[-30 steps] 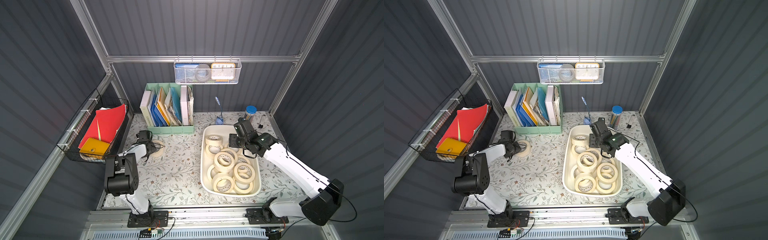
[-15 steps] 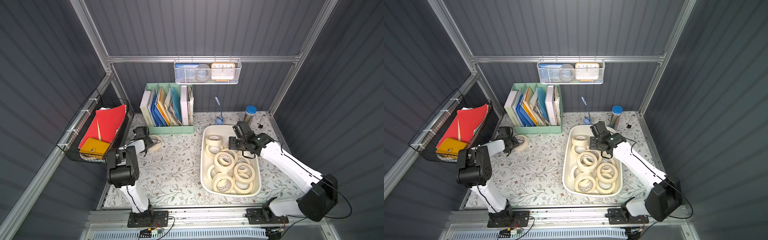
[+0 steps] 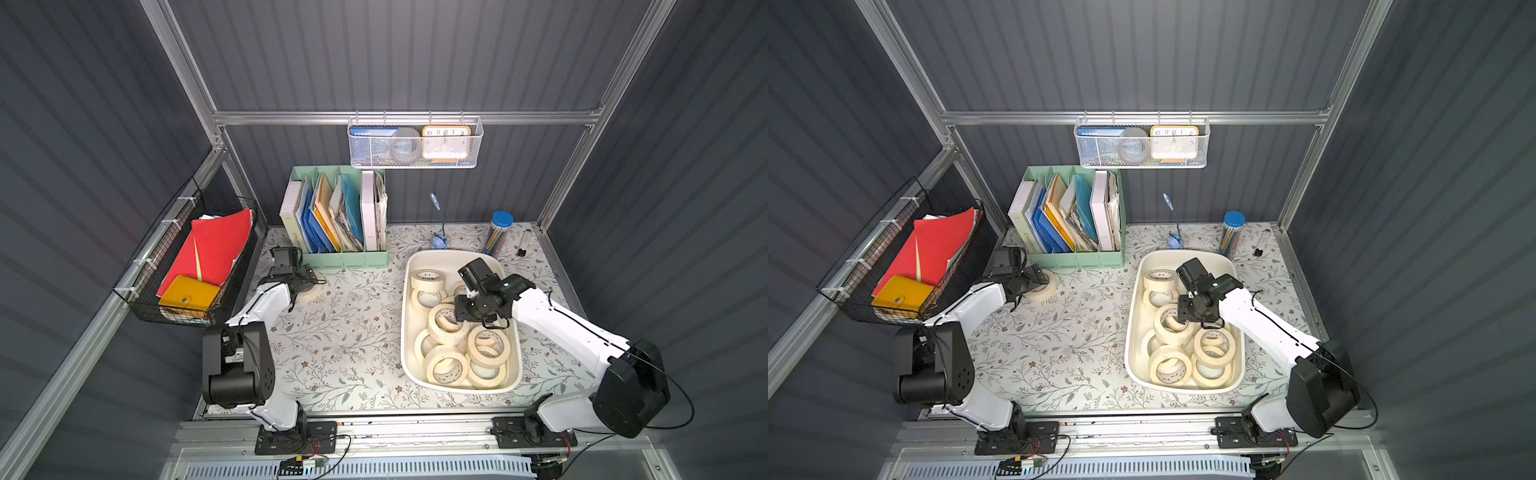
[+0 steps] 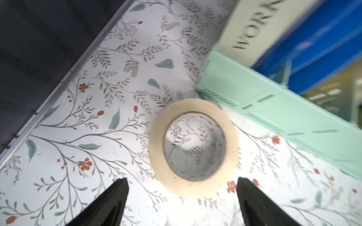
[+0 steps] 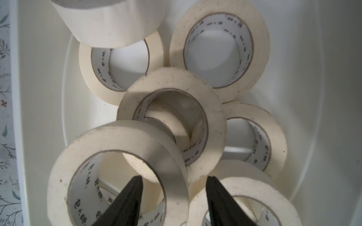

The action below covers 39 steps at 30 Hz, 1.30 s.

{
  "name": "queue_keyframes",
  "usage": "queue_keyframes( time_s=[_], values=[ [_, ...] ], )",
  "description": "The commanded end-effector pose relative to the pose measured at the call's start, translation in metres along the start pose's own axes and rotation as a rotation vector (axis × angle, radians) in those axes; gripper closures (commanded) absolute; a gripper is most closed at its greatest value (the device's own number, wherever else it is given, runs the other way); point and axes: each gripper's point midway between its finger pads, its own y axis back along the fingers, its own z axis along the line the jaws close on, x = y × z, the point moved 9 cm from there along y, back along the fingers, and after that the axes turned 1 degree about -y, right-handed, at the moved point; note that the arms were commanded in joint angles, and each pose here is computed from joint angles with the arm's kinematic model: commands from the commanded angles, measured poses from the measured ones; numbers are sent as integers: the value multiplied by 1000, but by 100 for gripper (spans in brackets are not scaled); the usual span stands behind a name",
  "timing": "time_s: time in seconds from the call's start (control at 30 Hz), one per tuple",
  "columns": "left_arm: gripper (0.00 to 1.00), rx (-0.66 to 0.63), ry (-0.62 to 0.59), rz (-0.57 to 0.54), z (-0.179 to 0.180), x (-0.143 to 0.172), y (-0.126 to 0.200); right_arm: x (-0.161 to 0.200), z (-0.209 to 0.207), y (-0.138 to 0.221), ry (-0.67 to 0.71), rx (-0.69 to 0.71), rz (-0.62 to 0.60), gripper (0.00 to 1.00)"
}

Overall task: Take out the art tape in the storage box
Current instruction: Pick up the art tape from the storage box.

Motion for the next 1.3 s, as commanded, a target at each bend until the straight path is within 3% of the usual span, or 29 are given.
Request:
queue_keyframes(
  time_s=[0.0, 0.1, 0.27, 0.3, 0.57, 0.77, 0.97, 1.27],
  values=[
    [6, 42, -94, 13, -23, -1, 27, 6, 1, -12, -16, 0, 49, 43],
    [6, 132, -129, -17, -50, -4, 51, 5, 0, -15, -22, 17, 48, 57],
    [6, 274, -202, -25, -96, -5, 93, -1, -2, 3, 14, 133, -45, 96],
    [7, 306, -217, -15, -105, -4, 100, -2, -1, 7, 29, 155, -61, 100],
    [7, 632, -347, 46, -190, -1, 153, -23, 31, 35, 65, 115, -196, 100],
    [8, 811, -381, 137, -223, 13, 163, -41, 58, 35, 49, 41, -255, 100],
    [8, 887, -424, 249, -240, 39, 161, -53, 69, 27, 34, 43, -275, 100],
    [11, 768, -531, 356, -247, 72, 132, -54, 71, 29, 30, 26, -288, 100]
  ],
)
